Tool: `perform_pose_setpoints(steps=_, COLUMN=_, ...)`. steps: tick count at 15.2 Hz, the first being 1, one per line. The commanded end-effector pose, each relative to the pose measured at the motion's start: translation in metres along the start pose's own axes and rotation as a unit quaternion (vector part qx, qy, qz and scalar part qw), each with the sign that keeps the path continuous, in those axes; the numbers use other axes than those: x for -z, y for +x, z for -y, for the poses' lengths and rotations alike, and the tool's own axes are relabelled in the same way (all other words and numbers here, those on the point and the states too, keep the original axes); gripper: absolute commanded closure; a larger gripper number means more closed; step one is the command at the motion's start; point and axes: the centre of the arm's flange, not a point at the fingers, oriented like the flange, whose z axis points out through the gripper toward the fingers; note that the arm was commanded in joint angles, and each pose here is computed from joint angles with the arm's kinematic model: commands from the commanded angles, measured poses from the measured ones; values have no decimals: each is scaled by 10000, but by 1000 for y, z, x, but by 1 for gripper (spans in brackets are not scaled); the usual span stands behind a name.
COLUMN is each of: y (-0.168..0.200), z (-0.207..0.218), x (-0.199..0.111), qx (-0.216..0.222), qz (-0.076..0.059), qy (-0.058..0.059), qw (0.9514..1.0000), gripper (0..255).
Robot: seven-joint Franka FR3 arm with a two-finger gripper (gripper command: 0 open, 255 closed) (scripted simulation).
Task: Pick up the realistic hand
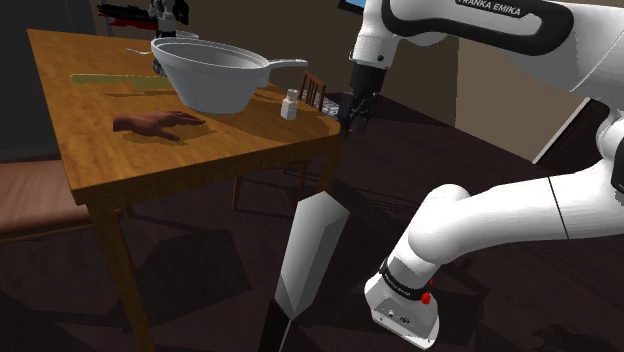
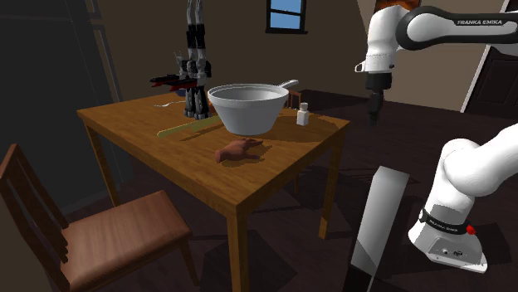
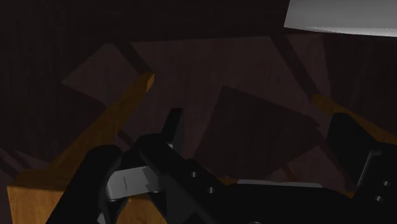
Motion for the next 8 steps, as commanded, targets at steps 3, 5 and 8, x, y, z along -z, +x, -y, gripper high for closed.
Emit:
perform_pose_setpoints(steps=3, y=24, z=8, x=0, qx=292, qz=-42, qy=-84, qw=9995, gripper=0)
perform_pose_setpoints(steps=5, y=48, z=17, x=-1, qx=584, qz=-83, qy=-168, qw=9981, gripper=0)
perform_pose_setpoints(steps=8, y=83, z=34, x=-2, qx=1021, qz=-146, qy=-293, qw=9942, gripper=0)
